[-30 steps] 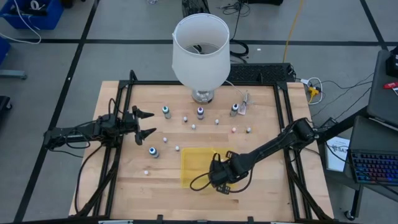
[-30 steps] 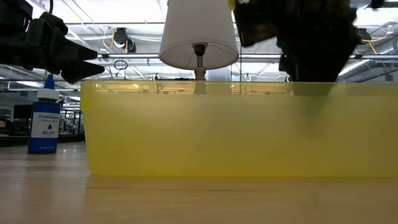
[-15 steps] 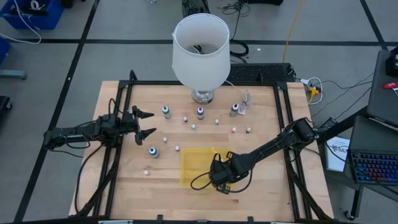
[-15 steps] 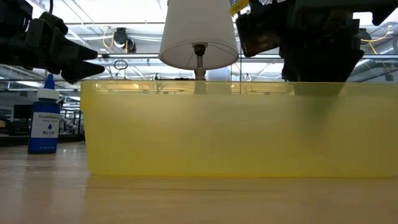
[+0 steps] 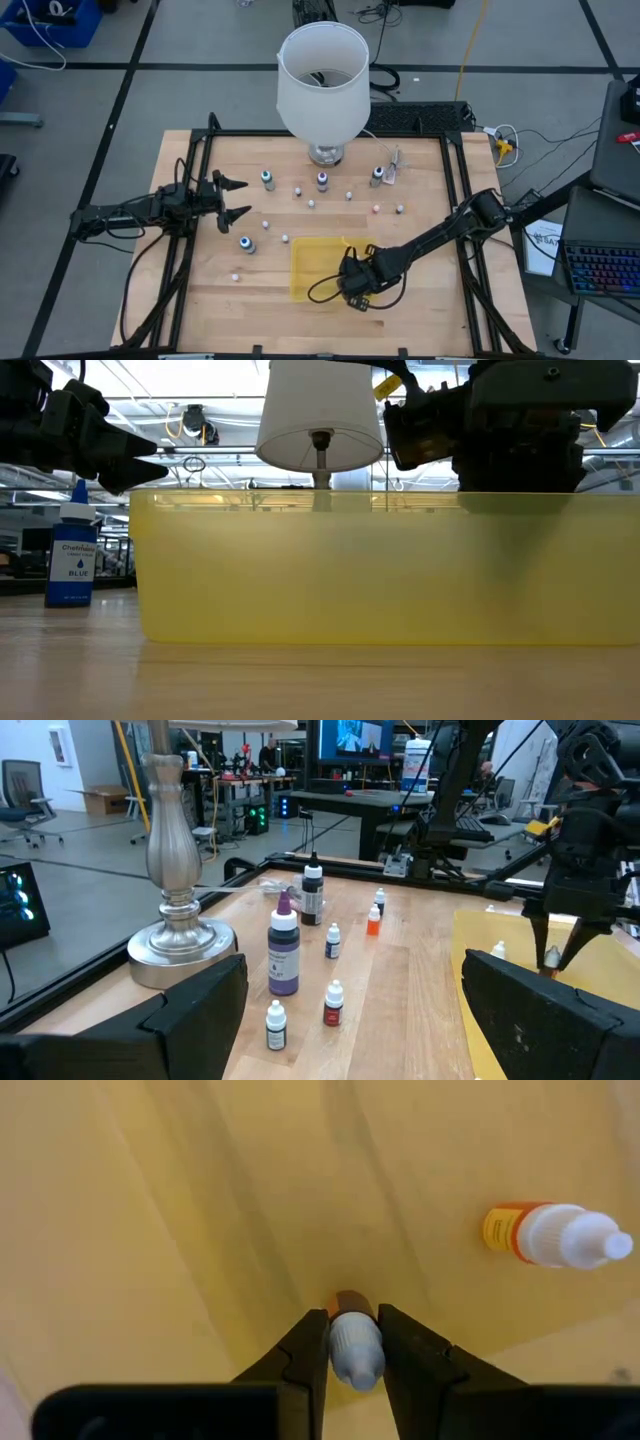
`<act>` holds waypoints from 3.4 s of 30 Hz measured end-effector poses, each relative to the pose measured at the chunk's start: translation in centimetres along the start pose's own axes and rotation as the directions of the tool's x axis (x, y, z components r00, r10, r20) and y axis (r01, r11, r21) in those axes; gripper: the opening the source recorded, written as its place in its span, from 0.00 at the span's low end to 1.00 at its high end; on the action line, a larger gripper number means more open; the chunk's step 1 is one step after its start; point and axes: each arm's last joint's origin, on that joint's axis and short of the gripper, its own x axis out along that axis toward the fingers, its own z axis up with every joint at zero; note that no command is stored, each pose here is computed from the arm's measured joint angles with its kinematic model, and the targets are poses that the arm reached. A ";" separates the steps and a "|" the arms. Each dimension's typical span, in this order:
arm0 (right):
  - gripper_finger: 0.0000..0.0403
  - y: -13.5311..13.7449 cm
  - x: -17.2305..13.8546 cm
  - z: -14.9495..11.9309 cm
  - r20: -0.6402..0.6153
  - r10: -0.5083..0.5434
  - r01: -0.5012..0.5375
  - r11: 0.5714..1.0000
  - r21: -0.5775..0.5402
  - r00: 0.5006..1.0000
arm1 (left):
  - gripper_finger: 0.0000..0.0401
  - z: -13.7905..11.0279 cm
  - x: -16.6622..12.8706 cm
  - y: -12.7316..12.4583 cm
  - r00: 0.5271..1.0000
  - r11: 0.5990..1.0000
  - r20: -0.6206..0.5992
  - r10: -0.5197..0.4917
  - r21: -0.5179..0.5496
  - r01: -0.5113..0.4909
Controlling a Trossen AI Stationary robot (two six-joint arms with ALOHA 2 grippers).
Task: Pick & Place food coloring
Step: Put the right small red food coloring bottle into the transparent bin, then put the bottom right small orange food coloring bottle into the transparent bin
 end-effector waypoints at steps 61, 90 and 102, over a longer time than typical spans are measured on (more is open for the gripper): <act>0.43 -5.4 -7.8 -6.8 -0.199 -0.255 0.312 0.885 0.347 0.946 | 0.91 0.0 0.0 0.0 1.000 1.000 0.000 0.000 0.000 0.000; 0.42 -8.0 -1.9 -6.8 -0.208 -0.134 0.199 0.921 0.334 0.969 | 0.91 0.0 0.0 0.0 1.000 1.000 0.000 0.000 0.000 0.000; 0.42 -8.0 -1.9 -6.8 -0.204 -0.131 0.195 0.922 0.334 0.970 | 0.91 0.0 0.0 0.0 1.000 1.000 -0.001 0.000 0.000 0.000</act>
